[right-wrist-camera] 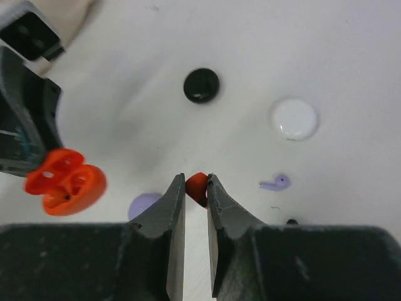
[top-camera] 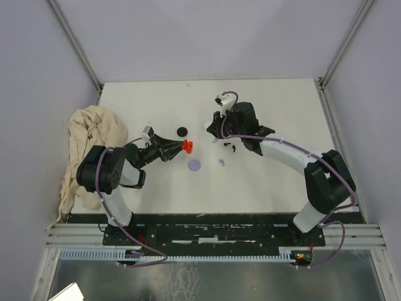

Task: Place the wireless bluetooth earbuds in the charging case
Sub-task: Pick up the earbud from the center of the board, then place the earbud in the charging case.

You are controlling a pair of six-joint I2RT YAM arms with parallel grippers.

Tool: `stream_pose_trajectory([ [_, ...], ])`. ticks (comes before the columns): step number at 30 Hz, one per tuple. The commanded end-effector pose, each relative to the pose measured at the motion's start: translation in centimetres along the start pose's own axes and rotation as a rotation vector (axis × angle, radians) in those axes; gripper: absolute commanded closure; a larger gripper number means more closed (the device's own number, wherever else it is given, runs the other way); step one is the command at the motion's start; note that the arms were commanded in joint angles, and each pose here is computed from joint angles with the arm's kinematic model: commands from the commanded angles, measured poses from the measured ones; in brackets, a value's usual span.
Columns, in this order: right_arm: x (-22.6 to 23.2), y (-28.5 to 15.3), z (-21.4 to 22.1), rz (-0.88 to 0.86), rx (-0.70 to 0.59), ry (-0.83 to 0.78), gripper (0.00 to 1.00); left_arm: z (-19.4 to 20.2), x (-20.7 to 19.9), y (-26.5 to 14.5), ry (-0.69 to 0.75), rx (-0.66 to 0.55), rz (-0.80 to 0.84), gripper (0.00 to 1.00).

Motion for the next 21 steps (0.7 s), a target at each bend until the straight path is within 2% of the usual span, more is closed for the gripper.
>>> stream_pose_trajectory([
  [1,1.9,-2.3,-5.8,-0.098,-0.387,0.140,0.98,0.9,-1.7,0.7,0.154,0.035,0.102,0.97],
  [4,2.7,-3.1,-6.4,-0.153,-0.489,0.182,0.98,1.2,-1.6,1.2,0.152,0.045,0.104,0.97],
  [7,3.8,-3.4,-6.3,-0.178,-0.538,0.194,0.98,1.5,-1.5,1.7,0.150,0.052,0.107,0.97],
  [21,8.2,-3.2,-4.5,-0.154,-0.474,0.047,0.98,1.9,-1.8,2.7,0.168,0.067,0.133,0.97],
])
Point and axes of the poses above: each gripper's point midway between its finger pads, its own y axis out along the fingers, its own x axis along the line the jaws close on, z = x × y, the point moved 7 cm from there along -y, back along the fingers, and after that the axes turned 9 degrees about -y, right-handed, at the moved point
